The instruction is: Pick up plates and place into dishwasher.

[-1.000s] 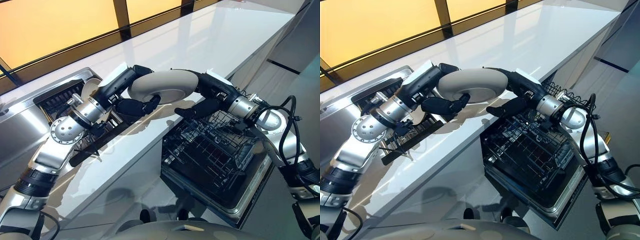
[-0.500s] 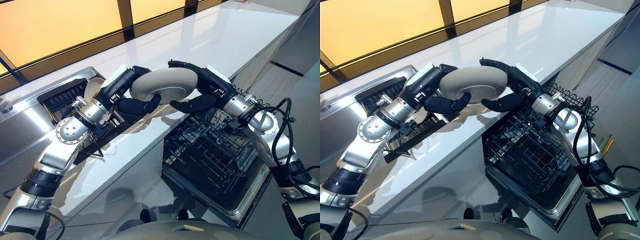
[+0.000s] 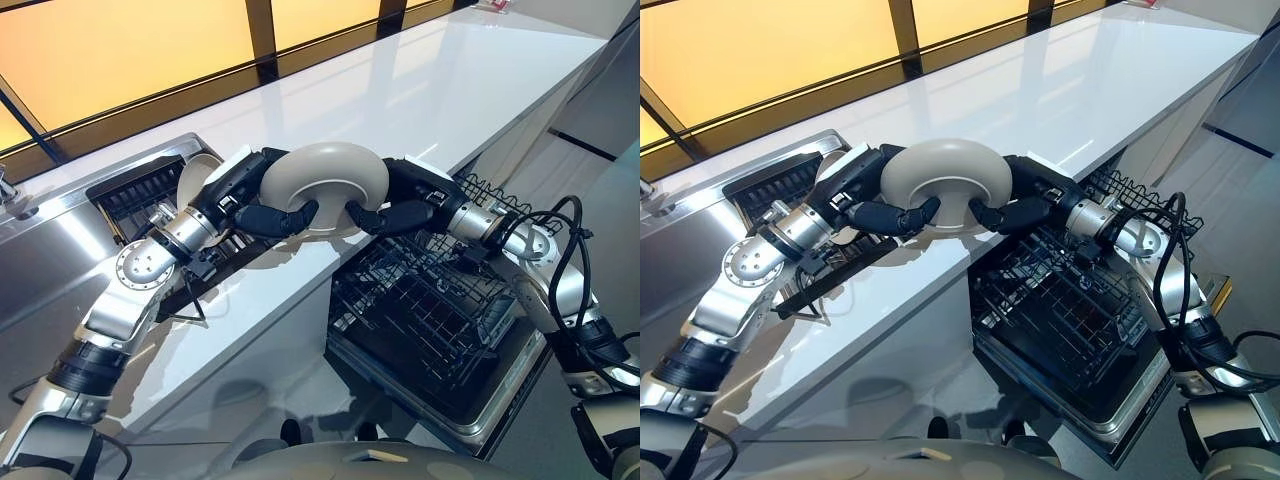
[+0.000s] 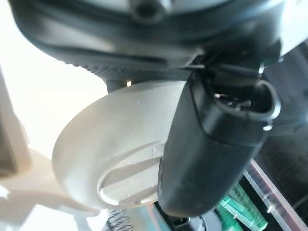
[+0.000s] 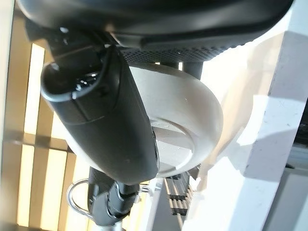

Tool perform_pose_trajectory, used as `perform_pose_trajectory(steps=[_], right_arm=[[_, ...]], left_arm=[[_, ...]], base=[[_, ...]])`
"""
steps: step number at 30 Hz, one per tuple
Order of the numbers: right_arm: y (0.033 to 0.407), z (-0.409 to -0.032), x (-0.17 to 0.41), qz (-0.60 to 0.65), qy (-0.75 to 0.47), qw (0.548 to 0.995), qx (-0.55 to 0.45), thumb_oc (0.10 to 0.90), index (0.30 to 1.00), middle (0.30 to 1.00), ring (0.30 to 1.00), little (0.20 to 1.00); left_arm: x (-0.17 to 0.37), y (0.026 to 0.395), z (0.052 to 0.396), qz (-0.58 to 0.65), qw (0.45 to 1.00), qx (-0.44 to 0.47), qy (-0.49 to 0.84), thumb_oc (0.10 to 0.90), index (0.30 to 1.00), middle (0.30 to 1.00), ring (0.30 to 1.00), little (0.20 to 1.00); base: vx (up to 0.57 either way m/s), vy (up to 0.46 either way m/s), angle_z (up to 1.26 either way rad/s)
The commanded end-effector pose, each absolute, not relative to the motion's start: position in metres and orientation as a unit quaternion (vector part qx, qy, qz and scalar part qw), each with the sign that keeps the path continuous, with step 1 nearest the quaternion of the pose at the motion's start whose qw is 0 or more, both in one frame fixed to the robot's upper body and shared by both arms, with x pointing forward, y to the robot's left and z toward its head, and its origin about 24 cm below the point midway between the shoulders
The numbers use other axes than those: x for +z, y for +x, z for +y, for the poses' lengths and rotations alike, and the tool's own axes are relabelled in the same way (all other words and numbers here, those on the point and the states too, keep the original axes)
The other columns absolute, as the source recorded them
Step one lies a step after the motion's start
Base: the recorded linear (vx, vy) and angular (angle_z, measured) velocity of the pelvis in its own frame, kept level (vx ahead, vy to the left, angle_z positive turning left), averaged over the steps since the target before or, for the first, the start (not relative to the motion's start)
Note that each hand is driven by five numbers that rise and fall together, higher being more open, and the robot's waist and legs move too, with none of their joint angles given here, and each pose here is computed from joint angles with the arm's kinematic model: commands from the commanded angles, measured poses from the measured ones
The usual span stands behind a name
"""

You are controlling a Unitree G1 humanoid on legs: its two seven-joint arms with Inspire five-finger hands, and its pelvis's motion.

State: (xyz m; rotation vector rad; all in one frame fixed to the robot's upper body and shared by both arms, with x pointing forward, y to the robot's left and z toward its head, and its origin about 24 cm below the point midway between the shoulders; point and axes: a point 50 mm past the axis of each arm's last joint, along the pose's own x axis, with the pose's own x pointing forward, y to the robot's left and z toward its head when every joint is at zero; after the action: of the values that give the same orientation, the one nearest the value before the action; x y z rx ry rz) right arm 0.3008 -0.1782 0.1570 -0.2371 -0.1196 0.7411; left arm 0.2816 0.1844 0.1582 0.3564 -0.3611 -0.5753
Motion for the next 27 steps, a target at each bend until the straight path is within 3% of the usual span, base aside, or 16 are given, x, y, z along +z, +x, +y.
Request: perform_pose_trajectory(steps=[1, 10, 12, 14, 15, 16, 17, 27], right_arm=[[0.292, -0.124, 0.213, -0.221, -0.001, 0.870, 0.440, 0.100, 0.300, 0.300, 0.300, 0.200], [0.296, -0.131, 0.212, -0.239, 0.014, 0.892, 0.384, 0.100, 0.300, 0.300, 0.300, 0.200], [0.296, -0.133, 0.212, -0.241, 0.022, 0.896, 0.373, 0.100, 0.300, 0.300, 0.300, 0.200], [0.298, -0.137, 0.213, -0.246, 0.031, 0.902, 0.353, 0.100, 0.300, 0.300, 0.300, 0.200], [0.300, -0.142, 0.214, -0.255, 0.041, 0.909, 0.326, 0.100, 0.300, 0.300, 0.300, 0.200], [0.301, -0.145, 0.215, -0.259, 0.047, 0.913, 0.310, 0.100, 0.300, 0.300, 0.300, 0.200], [0.302, -0.148, 0.216, -0.266, 0.053, 0.918, 0.289, 0.100, 0.300, 0.300, 0.300, 0.200], [0.300, -0.198, 0.221, -0.323, 0.100, 0.937, 0.091, 0.100, 0.300, 0.300, 0.300, 0.200]], left_arm=[[0.200, 0.287, 0.154, -0.291, 0.904, -0.296, 0.097, 0.100, 0.300, 0.300, 0.300, 0.200], [0.164, 0.294, 0.150, -0.206, 0.935, -0.288, -0.032, 0.116, 0.314, 0.314, 0.314, 0.216], [0.157, 0.295, 0.149, -0.190, 0.938, -0.283, -0.063, 0.298, 0.469, 0.469, 0.469, 0.398], [0.149, 0.296, 0.148, -0.173, 0.942, -0.270, -0.099, 0.361, 0.524, 0.524, 0.524, 0.461], [0.141, 0.297, 0.147, -0.155, 0.945, -0.258, -0.130, 0.449, 0.599, 0.599, 0.599, 0.549], [0.136, 0.297, 0.147, -0.146, 0.946, -0.247, -0.150, 0.704, 0.818, 0.818, 0.818, 0.804], [0.132, 0.297, 0.146, -0.137, 0.948, -0.233, -0.170, 0.800, 0.900, 0.900, 0.900, 0.900], [0.113, 0.288, 0.166, -0.133, 0.944, -0.133, -0.271, 0.800, 0.900, 0.900, 0.900, 0.900]], base=[[0.00, 0.000, 0.00], [0.00, 0.000, -0.01], [0.00, 0.000, 0.00], [0.00, 0.000, 0.00], [0.00, 0.000, 0.00], [0.00, 0.000, 0.00], [0.00, 0.000, 0.00], [0.00, 0.000, 0.00]])
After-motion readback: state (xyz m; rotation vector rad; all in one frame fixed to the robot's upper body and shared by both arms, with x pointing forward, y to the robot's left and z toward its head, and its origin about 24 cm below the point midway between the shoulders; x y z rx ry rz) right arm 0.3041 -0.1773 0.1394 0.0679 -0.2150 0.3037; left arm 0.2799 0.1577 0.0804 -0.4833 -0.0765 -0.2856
